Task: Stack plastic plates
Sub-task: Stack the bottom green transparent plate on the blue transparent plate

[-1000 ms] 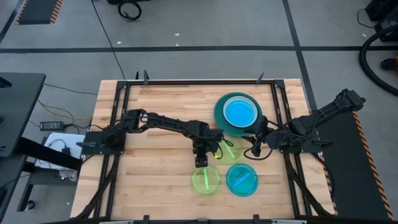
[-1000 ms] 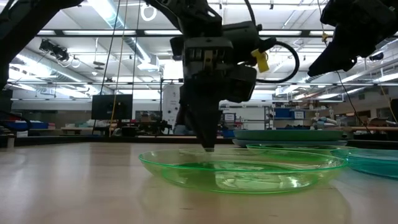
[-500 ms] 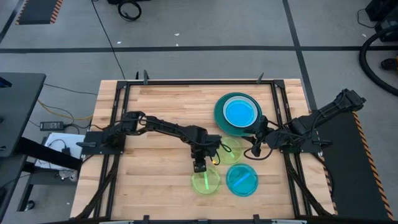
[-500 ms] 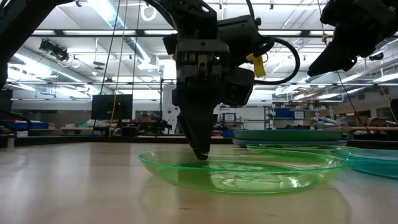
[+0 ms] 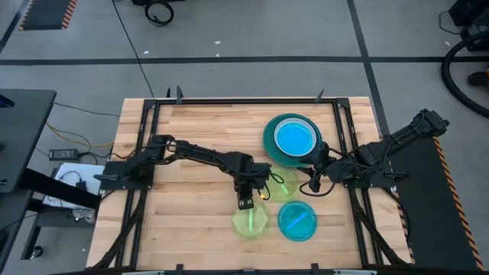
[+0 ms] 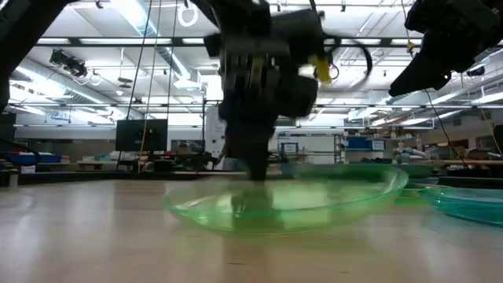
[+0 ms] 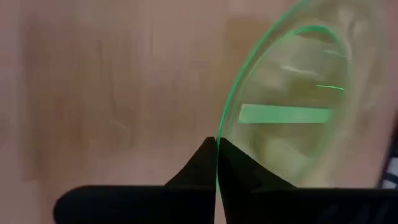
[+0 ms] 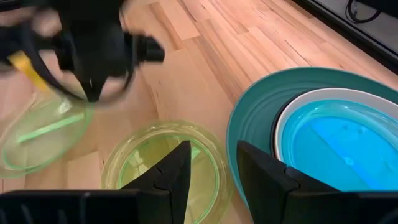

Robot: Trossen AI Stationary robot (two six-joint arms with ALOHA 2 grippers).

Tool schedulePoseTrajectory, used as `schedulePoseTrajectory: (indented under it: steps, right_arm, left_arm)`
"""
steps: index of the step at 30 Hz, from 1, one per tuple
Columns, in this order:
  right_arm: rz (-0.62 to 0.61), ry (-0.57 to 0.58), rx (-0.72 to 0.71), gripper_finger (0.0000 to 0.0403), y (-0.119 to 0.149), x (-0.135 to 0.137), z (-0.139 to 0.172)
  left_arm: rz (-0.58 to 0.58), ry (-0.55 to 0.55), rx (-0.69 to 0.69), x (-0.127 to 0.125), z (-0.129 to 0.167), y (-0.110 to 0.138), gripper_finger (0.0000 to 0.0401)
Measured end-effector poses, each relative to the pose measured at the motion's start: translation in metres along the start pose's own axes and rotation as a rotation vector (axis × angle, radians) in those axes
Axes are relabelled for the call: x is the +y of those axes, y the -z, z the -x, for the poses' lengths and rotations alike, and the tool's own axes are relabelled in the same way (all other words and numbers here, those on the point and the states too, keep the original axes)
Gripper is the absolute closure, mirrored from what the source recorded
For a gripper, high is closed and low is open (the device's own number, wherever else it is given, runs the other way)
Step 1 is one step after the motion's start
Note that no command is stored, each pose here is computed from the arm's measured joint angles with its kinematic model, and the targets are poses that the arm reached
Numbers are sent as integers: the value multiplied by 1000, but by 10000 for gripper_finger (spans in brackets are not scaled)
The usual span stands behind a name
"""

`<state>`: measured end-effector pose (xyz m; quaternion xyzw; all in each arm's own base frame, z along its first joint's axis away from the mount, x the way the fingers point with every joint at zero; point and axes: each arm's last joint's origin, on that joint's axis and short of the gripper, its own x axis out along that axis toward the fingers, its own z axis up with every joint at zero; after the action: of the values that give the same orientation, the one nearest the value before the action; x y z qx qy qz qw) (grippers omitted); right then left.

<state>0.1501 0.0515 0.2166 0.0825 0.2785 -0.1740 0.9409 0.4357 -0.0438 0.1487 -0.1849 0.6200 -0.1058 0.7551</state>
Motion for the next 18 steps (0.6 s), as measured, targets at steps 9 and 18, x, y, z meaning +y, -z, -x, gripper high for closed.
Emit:
schedulePoseTrajectory:
  steps: [9, 18]
  right_arm:
    - [28, 18, 23, 264, -5, -3, 7]
    - [25, 44, 29, 264, -6, -7, 11]
  left_arm:
    - [10, -107, -193, 19, 60, -12, 398]
    - [202, -151, -485, 87, 95, -38, 393]
